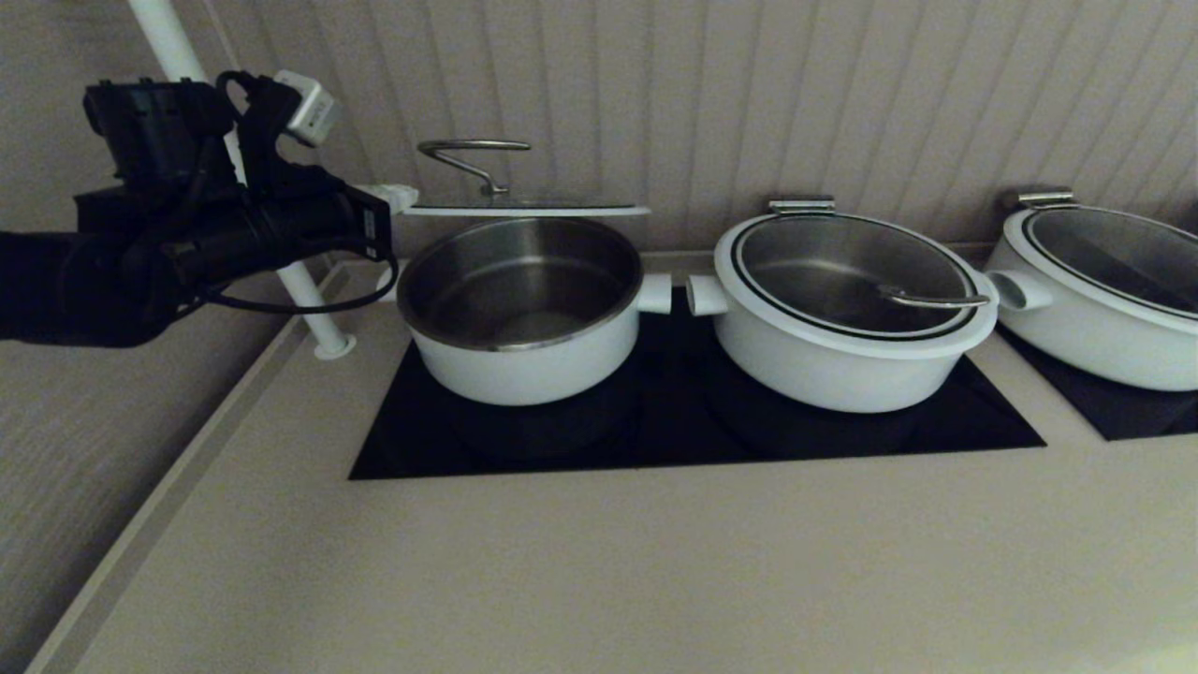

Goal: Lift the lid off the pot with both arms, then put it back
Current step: Close the pot lid

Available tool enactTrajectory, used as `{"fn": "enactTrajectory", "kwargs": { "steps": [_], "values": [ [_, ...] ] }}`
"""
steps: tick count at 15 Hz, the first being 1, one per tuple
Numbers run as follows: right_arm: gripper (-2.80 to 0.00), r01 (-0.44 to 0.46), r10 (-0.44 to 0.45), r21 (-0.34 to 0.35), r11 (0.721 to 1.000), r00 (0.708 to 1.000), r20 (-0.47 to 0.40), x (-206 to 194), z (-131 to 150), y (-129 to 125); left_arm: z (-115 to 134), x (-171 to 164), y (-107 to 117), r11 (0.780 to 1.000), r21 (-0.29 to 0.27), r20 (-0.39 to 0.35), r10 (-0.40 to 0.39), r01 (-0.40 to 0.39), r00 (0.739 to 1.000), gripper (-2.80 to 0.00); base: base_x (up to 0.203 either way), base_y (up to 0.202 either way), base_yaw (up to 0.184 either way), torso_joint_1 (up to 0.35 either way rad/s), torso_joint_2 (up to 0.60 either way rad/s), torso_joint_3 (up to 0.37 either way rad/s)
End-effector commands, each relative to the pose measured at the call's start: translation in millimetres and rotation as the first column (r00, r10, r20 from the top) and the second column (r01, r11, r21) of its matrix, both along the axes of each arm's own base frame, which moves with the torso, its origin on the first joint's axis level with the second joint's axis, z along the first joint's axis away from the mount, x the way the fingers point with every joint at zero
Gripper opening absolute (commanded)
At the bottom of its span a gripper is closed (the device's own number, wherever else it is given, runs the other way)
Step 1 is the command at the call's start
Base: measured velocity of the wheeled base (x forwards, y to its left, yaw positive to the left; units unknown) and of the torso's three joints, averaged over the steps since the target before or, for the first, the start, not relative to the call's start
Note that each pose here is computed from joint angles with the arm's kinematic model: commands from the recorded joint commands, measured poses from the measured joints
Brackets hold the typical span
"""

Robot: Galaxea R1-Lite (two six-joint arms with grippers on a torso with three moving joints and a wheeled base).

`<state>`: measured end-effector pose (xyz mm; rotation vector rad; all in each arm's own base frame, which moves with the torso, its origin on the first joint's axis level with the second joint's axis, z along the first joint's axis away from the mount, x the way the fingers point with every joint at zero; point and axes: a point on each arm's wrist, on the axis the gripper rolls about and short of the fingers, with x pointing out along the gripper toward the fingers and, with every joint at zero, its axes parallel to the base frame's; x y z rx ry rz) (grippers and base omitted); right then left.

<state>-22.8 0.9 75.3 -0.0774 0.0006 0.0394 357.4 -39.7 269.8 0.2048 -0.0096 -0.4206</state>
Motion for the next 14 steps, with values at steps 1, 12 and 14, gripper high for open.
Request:
{"fn": "enactTrajectory", "kwargs": {
  "steps": [1, 12, 14],
  "values": [
    [-2.8, -0.002, 0.002, -0.001, 1.0, 1.0, 0.001, 0.0, 0.0, 0.0, -3.7, 0.1, -0.1, 1.0, 0.002, -0.01, -0.003, 0.003, 1.0, -2.8, 0.0, 0.0, 0.0, 0.0, 0.0, 0.0],
    [-2.8, -0.002, 0.002, -0.001, 1.0, 1.0, -0.001, 0.1, 0.0, 0.0, -20.0, -2.4, 0.2, 1.0, 0.003, -0.015, -0.002, 0.002, 1.0, -2.8, 0.0, 0.0, 0.0, 0.0, 0.0, 0.0],
    [-2.8, -0.002, 0.002, -0.001, 1.0, 1.0, -0.002, 0.1, -0.1, 0.0, -20.4, -2.4, 0.2, 1.0, 0.004, -0.016, -0.002, 0.002, 1.0, -2.8, 0.0, 0.0, 0.0, 0.0, 0.0, 0.0]
  ]
}}
